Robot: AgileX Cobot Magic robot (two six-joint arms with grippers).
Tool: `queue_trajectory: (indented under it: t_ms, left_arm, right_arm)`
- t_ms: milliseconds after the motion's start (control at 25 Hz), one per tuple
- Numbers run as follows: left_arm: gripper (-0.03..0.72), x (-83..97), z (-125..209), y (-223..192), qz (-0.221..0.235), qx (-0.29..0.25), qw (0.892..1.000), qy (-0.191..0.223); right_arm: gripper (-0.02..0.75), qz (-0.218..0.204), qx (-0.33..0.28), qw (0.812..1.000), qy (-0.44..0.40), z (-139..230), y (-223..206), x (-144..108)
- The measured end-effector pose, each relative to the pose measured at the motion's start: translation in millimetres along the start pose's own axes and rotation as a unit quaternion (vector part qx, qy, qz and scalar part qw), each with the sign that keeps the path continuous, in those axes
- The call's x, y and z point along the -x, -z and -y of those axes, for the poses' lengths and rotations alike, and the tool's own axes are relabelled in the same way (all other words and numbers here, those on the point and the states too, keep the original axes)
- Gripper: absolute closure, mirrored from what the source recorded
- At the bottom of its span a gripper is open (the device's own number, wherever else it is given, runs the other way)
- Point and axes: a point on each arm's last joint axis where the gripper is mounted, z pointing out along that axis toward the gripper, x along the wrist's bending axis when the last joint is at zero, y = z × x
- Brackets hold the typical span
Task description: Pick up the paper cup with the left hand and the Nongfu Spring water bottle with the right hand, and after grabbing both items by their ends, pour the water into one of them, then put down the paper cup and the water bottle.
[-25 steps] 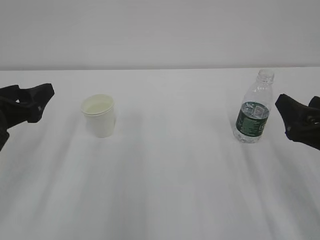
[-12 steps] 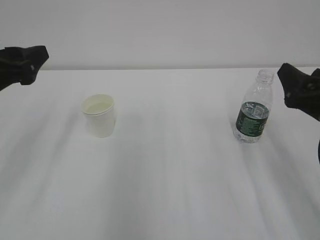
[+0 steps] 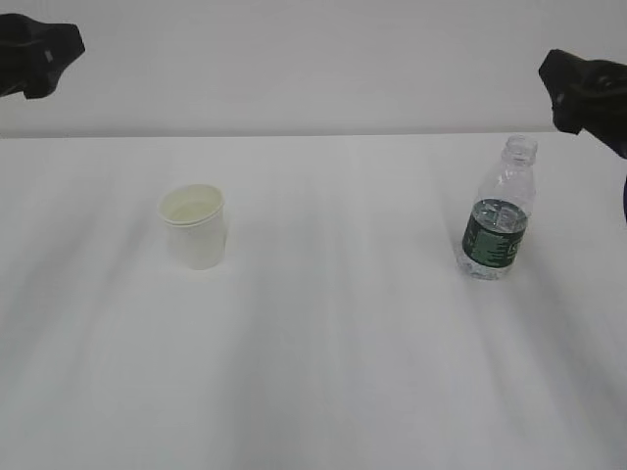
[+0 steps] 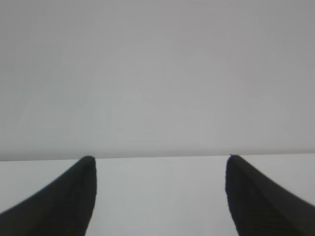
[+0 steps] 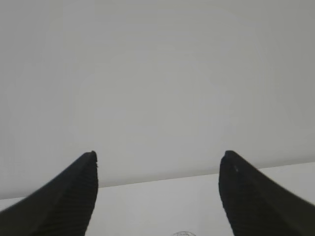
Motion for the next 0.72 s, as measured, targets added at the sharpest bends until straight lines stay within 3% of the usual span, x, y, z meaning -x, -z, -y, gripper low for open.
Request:
queue_trajectory:
  t_ms: [400, 720]
  left_arm:
    - [0.102, 10.9, -47.0, 15.9, 0.006, 0.017, 1.000, -0.017]
    - [0.124, 15.1, -67.2, 46.1, 0.006, 0.029, 0.999, -0.019]
  right_arm:
    - [0.164, 0.003, 0.000, 0.999, 0.049, -52.7, 9.8, -9.9]
    - [0.164, 0.006, 0.004, 0.998, 0.070, -93.9, 42.3, -18.2]
